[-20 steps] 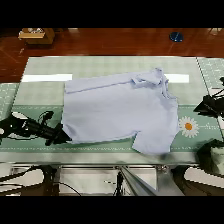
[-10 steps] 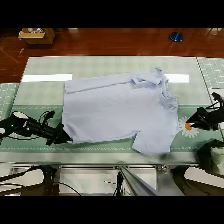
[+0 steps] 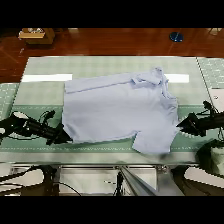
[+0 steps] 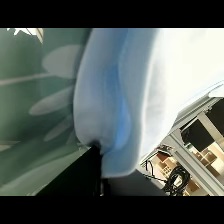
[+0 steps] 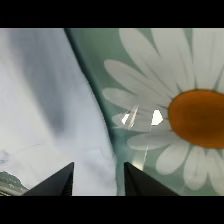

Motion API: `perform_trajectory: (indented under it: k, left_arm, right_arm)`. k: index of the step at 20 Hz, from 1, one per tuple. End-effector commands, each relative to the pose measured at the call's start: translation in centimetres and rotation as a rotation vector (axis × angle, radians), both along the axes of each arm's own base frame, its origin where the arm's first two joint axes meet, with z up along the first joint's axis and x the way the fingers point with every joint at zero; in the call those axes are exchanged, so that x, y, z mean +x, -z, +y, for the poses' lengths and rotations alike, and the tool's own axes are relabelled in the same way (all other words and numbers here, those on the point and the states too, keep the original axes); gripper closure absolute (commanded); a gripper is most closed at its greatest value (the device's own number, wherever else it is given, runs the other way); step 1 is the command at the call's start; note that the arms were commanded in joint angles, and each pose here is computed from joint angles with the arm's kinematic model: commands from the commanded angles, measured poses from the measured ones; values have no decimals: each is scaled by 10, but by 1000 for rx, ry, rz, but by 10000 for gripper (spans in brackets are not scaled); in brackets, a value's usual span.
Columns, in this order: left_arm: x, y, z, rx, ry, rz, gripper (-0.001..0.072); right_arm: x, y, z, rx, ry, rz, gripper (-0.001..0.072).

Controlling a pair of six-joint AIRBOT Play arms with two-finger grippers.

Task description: Fold the shirts.

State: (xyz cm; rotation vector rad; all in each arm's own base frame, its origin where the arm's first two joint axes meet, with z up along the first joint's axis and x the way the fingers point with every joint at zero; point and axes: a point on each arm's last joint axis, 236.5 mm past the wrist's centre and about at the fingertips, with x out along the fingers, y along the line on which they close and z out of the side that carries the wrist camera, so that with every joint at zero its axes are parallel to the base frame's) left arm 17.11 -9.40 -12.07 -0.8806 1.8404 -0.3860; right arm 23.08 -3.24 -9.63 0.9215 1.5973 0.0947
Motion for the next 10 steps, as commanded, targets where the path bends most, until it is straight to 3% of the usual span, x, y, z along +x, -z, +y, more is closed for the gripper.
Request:
perform_trajectory:
  k: [1, 5, 7, 10]
  left_arm:
    - [10, 9, 6, 45, -22, -37, 685]
    - [10, 9, 6, 45, -21, -38, 685]
    - [14, 7, 4, 33, -26, -53, 685]
    - [58, -34, -13, -106, -66, -214, 685]
  right_arm:
    - [2, 8, 6, 10, 41, -10, 308]
    - [8, 22, 6, -14, 98, -41, 348]
    - [22, 14, 14, 29, 90, -124, 659]
    - [63, -43, 47, 259, 86, -380, 687]
